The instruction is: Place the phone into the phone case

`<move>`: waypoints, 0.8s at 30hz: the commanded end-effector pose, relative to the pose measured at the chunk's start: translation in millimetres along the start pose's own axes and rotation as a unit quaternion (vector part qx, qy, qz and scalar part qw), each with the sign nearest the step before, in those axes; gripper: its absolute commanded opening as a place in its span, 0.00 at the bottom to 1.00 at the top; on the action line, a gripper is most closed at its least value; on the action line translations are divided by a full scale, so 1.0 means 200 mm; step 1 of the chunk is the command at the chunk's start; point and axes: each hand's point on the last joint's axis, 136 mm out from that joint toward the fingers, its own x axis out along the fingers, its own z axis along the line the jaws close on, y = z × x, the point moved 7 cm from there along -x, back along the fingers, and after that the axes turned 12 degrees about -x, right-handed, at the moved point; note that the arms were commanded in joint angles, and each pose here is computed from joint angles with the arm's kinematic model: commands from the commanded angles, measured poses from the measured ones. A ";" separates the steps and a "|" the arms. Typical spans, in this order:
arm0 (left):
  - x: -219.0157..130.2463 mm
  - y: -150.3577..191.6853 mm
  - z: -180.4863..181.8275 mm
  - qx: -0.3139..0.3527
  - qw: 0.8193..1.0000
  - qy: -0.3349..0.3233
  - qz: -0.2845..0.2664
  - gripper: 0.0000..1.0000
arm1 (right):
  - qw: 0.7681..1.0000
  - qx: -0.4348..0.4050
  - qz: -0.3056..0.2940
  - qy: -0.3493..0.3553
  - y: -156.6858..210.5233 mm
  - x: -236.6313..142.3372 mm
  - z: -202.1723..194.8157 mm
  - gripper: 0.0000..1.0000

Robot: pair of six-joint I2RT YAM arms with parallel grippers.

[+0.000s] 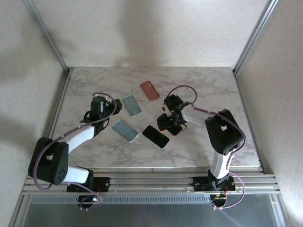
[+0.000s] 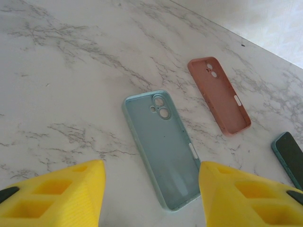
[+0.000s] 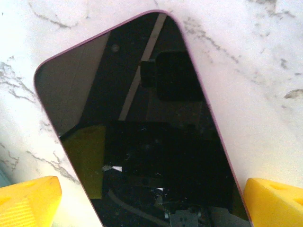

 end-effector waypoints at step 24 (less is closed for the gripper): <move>-0.01 -0.01 -0.03 0.005 1.000 0.005 -0.003 0.53 | 0.998 -0.048 0.026 0.025 -0.07 0.03 0.02 0.99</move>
